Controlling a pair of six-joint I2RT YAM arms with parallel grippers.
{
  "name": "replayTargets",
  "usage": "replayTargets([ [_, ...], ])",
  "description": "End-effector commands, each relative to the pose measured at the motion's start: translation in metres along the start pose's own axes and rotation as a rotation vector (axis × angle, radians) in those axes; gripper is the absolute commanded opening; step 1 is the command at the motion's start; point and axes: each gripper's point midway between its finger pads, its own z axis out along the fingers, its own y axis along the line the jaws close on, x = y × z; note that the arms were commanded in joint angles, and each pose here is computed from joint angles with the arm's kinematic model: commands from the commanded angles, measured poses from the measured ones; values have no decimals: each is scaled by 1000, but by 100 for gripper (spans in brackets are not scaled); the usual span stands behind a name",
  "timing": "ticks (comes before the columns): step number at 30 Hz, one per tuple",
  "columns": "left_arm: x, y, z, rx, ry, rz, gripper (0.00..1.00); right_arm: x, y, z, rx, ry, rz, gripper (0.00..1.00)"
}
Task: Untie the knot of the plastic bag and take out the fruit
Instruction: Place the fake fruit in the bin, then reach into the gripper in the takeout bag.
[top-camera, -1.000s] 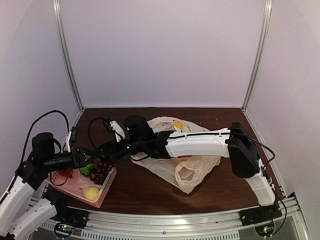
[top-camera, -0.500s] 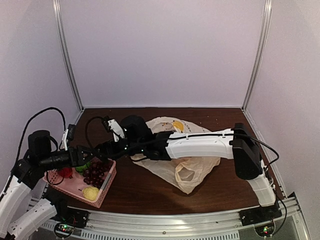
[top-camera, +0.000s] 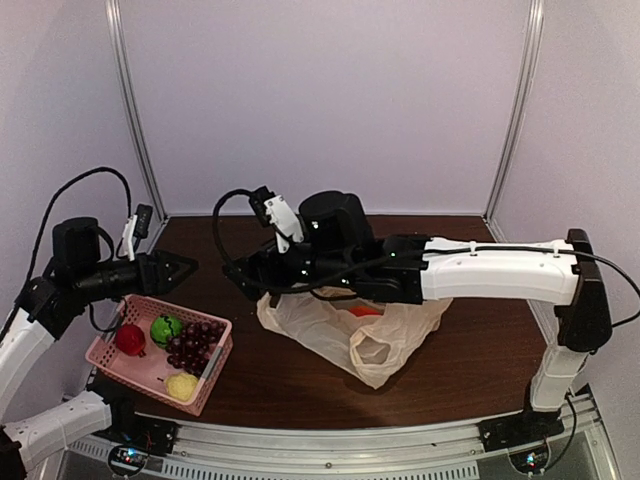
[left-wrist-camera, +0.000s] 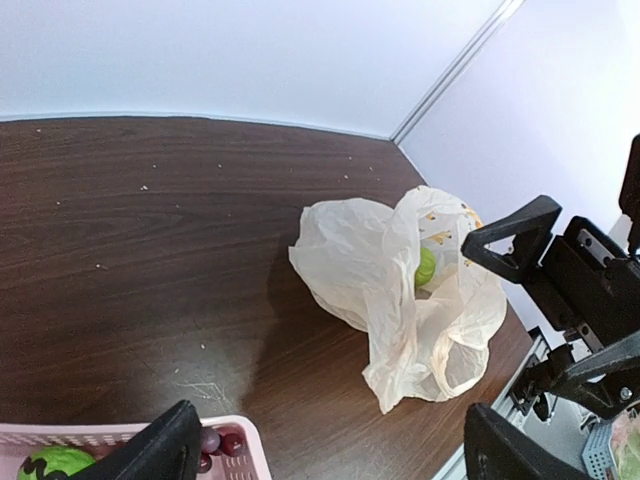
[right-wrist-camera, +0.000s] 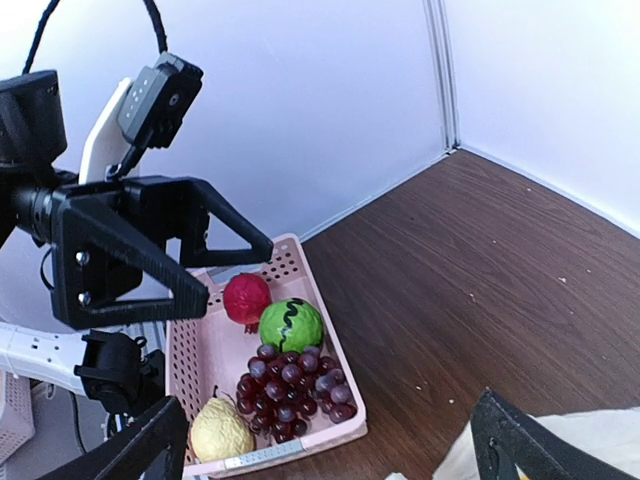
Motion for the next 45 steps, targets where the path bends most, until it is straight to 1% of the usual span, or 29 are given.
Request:
replayTargets([
  [1, -15, -12, 19, 81, 38, 146, 92, 16, -27, -32, 143, 44, -41, 99],
  [6, -12, -22, 44, 176, 90, 184, 92, 26, -58, -75, 293, 63, -58, 100],
  [8, -7, -33, 58, 216, 118, 206, 92, 32, -70, -86, 324, 74, -38, 100],
  [12, 14, -59, 97, 283, 213, 257, 92, 55, -85, -98, 348, 111, 7, 99],
  [14, 20, -67, 114, 309, 242, 264, 92, 65, -88, -100, 362, 129, 19, 95],
  [19, 25, -67, 150, 306, 281, 253, 92, 86, -101, -105, 427, 173, 17, 83],
  [22, 26, -71, 162, 324, 278, 236, 91, 93, -107, -107, 459, 180, 11, 81],
  [23, 27, -74, 165, 340, 275, 232, 89, 96, -110, -107, 469, 185, 8, 80],
  [25, 28, -81, 171, 363, 269, 228, 83, 101, -115, -106, 497, 192, -4, 80],
  [27, 32, -84, 176, 370, 278, 220, 74, 109, -123, -104, 537, 207, -17, 80],
  [30, 37, -86, 179, 369, 289, 204, 48, 122, -129, -98, 556, 231, -50, 78],
  [31, 35, -87, 179, 370, 278, 205, 40, 126, -129, -96, 550, 241, -63, 74],
  [34, 31, -92, 177, 379, 256, 205, 19, 138, -129, -90, 532, 282, -110, 65],
  [36, 28, -97, 172, 386, 244, 205, 5, 146, -132, -89, 538, 313, -141, 61],
  [37, 26, -100, 170, 393, 238, 207, 0, 151, -134, -90, 543, 330, -155, 59],
  [41, 18, -114, 155, 420, 208, 211, 0, 168, -142, -94, 569, 394, -196, 54],
  [45, 18, -121, 144, 440, 200, 203, 0, 193, -159, -96, 617, 480, -212, 52],
])
